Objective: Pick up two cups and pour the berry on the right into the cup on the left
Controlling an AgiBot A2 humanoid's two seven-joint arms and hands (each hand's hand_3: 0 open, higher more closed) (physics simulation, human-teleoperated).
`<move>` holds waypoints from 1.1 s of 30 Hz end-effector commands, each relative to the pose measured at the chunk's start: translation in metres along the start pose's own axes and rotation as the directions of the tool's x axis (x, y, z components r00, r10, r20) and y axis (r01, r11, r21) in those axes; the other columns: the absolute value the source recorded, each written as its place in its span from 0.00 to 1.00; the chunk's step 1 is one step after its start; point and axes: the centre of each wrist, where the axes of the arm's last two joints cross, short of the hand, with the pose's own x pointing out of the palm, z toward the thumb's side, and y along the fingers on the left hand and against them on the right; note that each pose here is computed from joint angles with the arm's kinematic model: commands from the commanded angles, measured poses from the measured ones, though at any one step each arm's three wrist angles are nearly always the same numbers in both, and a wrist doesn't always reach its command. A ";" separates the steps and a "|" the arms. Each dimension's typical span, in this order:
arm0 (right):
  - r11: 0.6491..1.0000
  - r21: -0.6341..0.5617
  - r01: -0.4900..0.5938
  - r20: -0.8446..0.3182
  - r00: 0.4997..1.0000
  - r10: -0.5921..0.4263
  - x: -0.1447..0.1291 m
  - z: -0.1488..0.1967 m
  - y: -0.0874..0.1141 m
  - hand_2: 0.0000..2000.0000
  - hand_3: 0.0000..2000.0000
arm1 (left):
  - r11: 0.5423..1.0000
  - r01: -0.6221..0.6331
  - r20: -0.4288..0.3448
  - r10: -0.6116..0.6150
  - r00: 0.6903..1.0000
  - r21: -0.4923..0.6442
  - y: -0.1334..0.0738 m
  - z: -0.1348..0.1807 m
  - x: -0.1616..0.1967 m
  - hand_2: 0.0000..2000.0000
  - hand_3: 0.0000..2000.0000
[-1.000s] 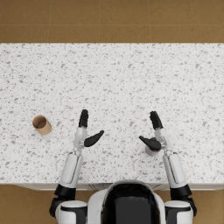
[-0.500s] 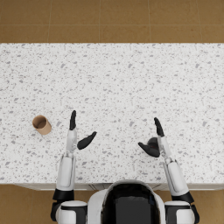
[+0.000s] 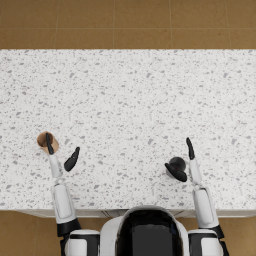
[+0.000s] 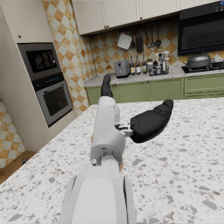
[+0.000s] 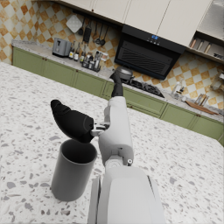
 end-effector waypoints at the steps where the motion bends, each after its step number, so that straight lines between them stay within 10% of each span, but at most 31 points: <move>1: 0.999 0.027 -0.018 -0.005 1.000 0.018 0.002 -0.003 0.011 0.00 0.00 | 0.997 -0.068 -0.008 0.067 0.998 -0.042 -0.003 -0.011 -0.017 0.00 0.00; 33: 0.942 0.331 -0.058 0.056 0.998 0.041 0.017 -0.079 0.036 0.00 0.00 | 0.915 -0.138 0.035 0.163 0.986 -0.380 0.022 -0.103 -0.024 0.00 0.00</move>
